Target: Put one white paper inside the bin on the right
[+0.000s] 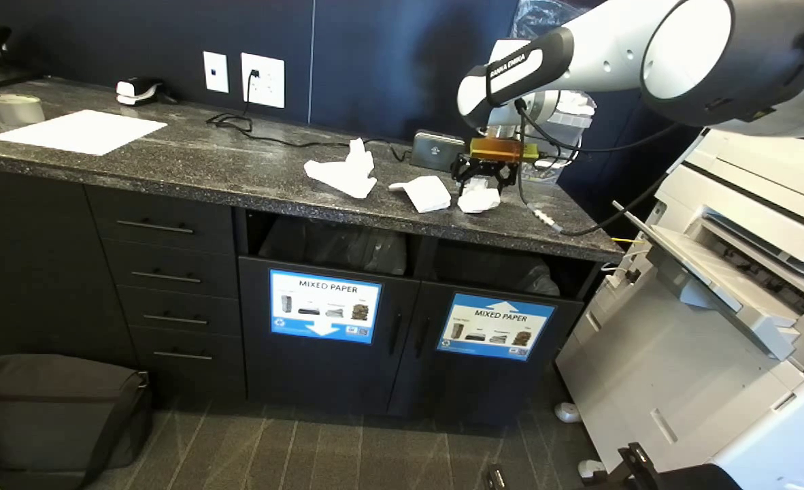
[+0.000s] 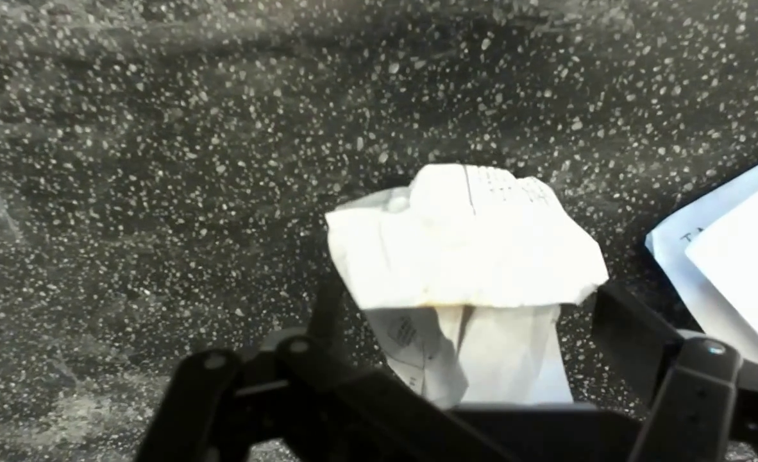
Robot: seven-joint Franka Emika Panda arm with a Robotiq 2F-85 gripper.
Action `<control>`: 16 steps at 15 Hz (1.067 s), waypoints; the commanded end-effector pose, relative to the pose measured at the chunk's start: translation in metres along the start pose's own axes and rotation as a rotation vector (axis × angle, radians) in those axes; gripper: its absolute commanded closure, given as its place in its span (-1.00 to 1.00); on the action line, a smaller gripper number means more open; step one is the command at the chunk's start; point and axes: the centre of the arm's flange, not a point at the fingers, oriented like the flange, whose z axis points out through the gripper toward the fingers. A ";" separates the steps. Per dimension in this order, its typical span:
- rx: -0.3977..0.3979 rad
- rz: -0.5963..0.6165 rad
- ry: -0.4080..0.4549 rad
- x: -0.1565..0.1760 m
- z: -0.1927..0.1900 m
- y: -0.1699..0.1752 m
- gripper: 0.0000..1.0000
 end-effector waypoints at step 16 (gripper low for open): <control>-0.006 0.013 0.001 0.025 0.005 0.007 0.30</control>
